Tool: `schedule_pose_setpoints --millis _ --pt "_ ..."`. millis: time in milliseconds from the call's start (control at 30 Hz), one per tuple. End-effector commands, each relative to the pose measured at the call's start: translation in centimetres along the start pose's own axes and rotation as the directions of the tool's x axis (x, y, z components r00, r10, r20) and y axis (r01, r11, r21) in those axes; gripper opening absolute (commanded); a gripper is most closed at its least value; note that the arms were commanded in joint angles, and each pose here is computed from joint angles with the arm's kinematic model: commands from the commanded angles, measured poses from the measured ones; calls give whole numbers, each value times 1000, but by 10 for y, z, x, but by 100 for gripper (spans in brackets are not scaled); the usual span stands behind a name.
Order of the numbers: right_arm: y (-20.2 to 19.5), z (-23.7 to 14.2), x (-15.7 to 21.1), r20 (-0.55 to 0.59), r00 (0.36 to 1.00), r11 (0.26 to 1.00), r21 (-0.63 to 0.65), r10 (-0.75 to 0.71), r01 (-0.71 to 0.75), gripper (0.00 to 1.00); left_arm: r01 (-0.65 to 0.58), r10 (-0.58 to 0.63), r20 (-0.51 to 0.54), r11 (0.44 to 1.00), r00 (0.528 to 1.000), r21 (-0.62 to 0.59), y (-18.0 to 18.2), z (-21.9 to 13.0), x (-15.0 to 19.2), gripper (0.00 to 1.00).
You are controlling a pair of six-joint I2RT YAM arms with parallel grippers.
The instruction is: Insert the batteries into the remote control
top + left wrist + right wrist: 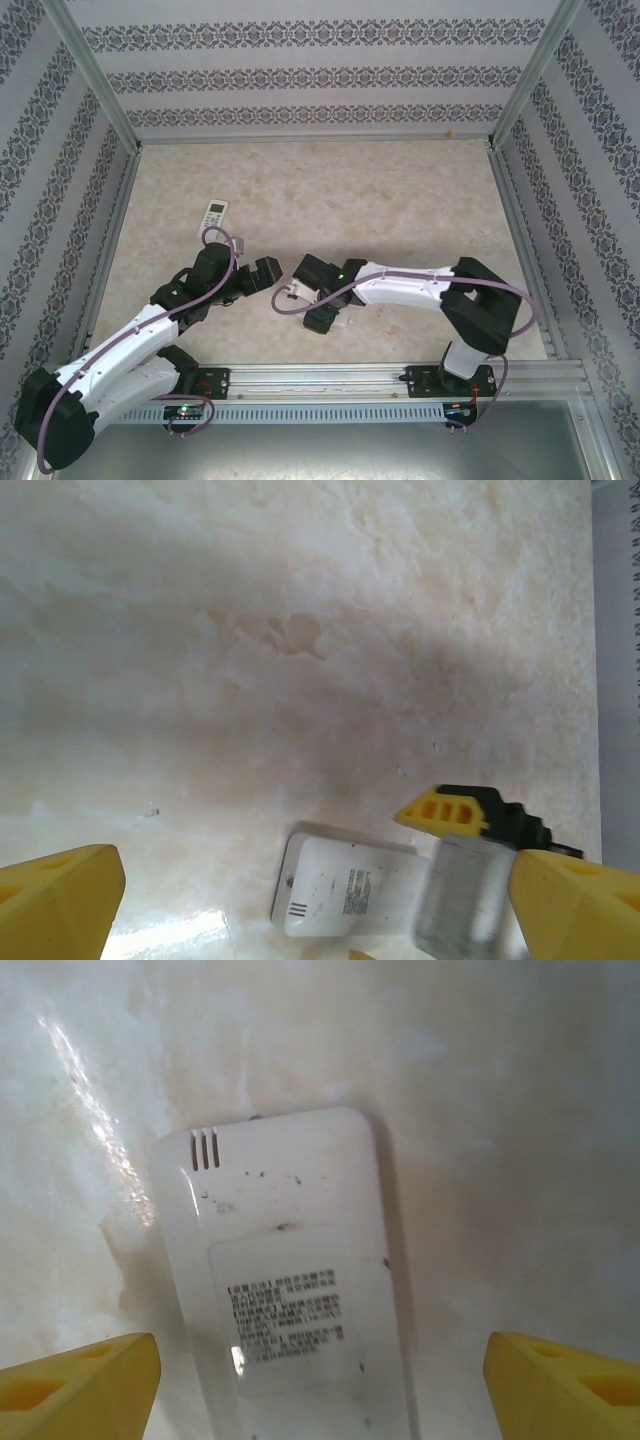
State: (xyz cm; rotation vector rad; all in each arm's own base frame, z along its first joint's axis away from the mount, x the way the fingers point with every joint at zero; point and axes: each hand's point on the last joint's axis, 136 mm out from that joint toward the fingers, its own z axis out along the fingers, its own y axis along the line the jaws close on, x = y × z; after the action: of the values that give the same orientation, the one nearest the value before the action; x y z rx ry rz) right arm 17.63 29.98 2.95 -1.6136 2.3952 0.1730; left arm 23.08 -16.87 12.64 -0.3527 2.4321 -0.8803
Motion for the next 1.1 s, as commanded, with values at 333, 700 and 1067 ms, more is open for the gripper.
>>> schedule_pose_setpoints --millis 333,700,1067 --pt "8 11 2 -124 991 998 -48 -42 36 49 88 -88 -20 996 996 -10 16 -14 8 100" --pt "9 -89 -123 420 703 800 -474 573 -369 40 224 -200 -120 943 972 247 -43 -17 -4 89" --pt "28 -87 -146 377 708 756 -560 597 -339 40 230 -204 -203 966 958 115 -15 9 14 30"
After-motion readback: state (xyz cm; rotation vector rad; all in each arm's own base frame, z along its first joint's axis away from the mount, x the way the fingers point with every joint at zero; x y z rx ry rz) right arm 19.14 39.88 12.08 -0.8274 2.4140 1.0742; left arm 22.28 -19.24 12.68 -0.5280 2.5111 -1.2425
